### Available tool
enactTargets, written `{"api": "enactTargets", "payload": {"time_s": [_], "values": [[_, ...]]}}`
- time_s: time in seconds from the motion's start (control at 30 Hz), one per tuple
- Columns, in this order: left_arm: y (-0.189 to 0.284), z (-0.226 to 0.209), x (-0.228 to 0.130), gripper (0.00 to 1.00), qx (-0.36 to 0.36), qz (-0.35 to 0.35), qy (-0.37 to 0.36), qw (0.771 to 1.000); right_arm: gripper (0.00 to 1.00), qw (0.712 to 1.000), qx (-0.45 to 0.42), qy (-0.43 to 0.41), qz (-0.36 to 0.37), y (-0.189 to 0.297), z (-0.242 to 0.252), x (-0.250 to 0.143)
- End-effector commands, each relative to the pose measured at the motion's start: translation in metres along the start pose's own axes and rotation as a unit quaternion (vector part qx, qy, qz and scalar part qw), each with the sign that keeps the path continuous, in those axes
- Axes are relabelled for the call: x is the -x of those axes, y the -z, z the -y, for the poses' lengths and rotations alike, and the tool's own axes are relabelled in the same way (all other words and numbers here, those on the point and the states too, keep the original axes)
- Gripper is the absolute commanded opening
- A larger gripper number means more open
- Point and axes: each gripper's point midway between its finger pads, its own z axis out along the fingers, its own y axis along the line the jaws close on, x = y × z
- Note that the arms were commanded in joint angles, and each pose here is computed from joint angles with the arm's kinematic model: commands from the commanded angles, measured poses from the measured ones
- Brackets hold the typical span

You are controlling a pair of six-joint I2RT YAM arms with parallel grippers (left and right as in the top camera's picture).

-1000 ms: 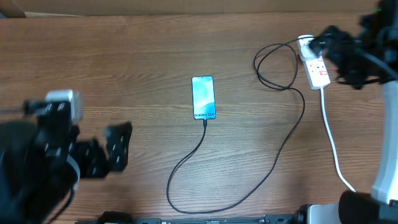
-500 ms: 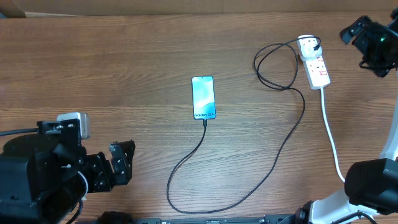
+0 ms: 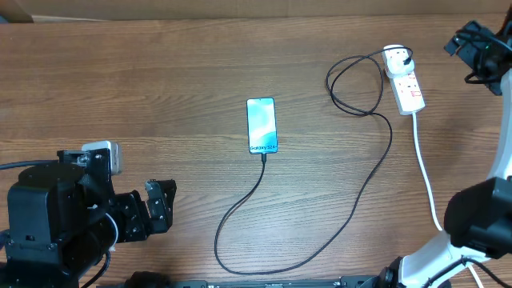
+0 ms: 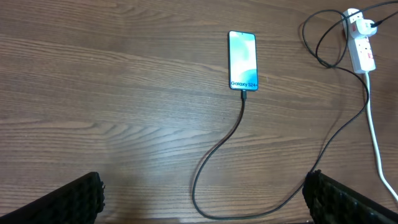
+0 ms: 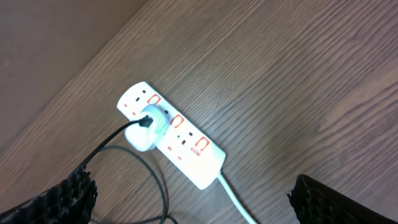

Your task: Plug charger to phone and switch on socket

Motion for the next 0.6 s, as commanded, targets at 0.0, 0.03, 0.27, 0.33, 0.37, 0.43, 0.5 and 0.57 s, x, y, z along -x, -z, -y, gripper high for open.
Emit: {"api": "enactTargets", "payload": {"time_s": [0.0,0.03,0.27,0.33,0.37,0.43,0.5,0.57], "values": [[-0.001,-0.002,0.000,1.00,0.006,0.000,0.006,1.000,1.00,1.000,-0.008,0.010,0.026,-0.002,0.002,0.013],[-0.001,-0.002,0.000,0.99,0.006,0.000,0.006,1.000,1.00,0.999,-0.015,0.012,0.032,-0.006,0.004,0.017],[-0.001,-0.002,0.000,1.00,0.006,0.000,0.006,1.000,1.00,0.998,-0.055,0.019,0.031,-0.065,0.013,0.019],[-0.001,-0.002,0.000,1.00,0.006,0.000,0.006,1.000,1.00,0.997,-0.056,0.042,0.027,-0.083,0.013,0.017],[-0.001,-0.002,0.000,1.00,0.006,0.000,0.006,1.000,1.00,0.996,-0.057,0.057,0.025,-0.091,0.013,0.017],[-0.001,-0.002,0.000,1.00,0.006,0.000,0.006,1.000,1.00,0.995,-0.059,0.083,0.021,-0.105,0.013,0.015],[-0.001,-0.002,0.000,1.00,0.006,0.000,0.006,1.000,1.00,0.992,-0.061,0.106,0.015,-0.118,0.014,0.011],[-0.001,-0.002,0.000,1.00,0.006,0.000,0.006,1.000,1.00,0.991,-0.064,0.119,0.006,-0.128,0.015,0.007]]}}
